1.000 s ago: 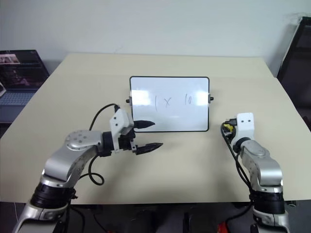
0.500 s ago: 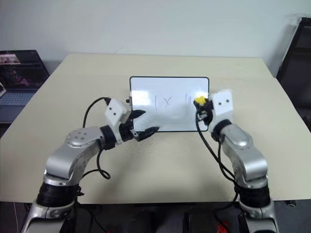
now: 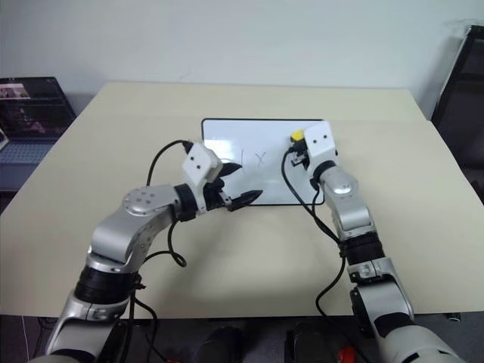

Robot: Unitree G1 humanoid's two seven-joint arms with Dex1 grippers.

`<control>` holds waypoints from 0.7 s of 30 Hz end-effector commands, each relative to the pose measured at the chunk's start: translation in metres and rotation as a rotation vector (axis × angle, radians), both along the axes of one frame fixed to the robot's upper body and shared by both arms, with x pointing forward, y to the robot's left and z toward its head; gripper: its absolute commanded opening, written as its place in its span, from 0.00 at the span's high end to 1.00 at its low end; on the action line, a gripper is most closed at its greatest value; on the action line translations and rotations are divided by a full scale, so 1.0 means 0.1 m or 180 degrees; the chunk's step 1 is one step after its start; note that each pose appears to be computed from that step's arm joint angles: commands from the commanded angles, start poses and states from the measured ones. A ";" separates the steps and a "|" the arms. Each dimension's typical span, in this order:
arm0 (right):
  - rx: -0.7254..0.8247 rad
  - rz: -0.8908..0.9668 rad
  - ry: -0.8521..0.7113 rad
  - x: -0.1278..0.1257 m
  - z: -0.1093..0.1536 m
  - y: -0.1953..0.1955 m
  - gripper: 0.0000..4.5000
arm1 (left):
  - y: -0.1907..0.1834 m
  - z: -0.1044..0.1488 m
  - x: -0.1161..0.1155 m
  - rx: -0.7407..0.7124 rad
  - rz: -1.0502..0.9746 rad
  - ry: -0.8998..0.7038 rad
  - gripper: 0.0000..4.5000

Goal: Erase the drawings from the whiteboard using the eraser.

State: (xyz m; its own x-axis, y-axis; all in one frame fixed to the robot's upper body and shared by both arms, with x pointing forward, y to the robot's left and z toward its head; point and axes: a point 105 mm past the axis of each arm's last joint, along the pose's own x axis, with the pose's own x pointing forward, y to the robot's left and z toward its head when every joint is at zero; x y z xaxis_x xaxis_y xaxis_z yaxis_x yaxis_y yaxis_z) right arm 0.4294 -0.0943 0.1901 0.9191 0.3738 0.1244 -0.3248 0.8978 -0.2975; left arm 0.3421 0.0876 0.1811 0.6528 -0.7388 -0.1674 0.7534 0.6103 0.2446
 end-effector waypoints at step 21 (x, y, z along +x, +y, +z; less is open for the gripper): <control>-0.0635 0.0040 -0.0202 0.20 0.01 0.14 0.76 | -0.05 0.08 -0.05 0.0043 -0.0086 -0.0145 0.00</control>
